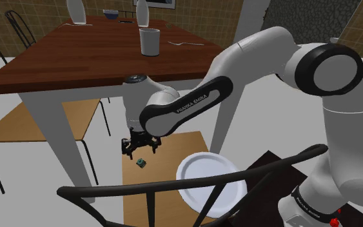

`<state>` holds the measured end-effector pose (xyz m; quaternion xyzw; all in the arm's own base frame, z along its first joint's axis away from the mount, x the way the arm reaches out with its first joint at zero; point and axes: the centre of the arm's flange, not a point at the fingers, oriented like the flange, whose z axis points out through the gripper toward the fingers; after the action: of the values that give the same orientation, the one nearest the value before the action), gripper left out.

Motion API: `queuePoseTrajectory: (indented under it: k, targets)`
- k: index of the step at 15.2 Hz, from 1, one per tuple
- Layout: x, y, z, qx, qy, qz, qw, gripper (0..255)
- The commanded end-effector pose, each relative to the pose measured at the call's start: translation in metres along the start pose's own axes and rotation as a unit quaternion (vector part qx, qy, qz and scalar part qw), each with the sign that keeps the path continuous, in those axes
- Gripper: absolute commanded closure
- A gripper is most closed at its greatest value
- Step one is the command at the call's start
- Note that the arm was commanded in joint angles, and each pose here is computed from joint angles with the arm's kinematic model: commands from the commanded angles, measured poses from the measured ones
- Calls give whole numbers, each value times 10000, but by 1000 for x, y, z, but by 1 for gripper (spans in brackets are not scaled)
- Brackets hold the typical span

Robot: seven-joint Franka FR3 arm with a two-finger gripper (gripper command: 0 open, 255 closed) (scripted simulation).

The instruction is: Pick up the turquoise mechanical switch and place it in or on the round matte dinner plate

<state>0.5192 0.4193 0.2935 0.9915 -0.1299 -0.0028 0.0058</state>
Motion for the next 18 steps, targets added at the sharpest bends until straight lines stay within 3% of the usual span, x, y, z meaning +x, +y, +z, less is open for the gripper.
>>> queuePoseTrajectory:
  k: [1,6,14,15,18]
  targets:
    - [0,-4,9,3,4,6,10000,0]
    - [0,-4,38,3,4,6,10000,0]
    - [0,-4,38,3,4,6,10000,0]
    - [0,-4,38,3,4,6,10000,255]
    - [0,-4,38,3,4,6,10000,255]
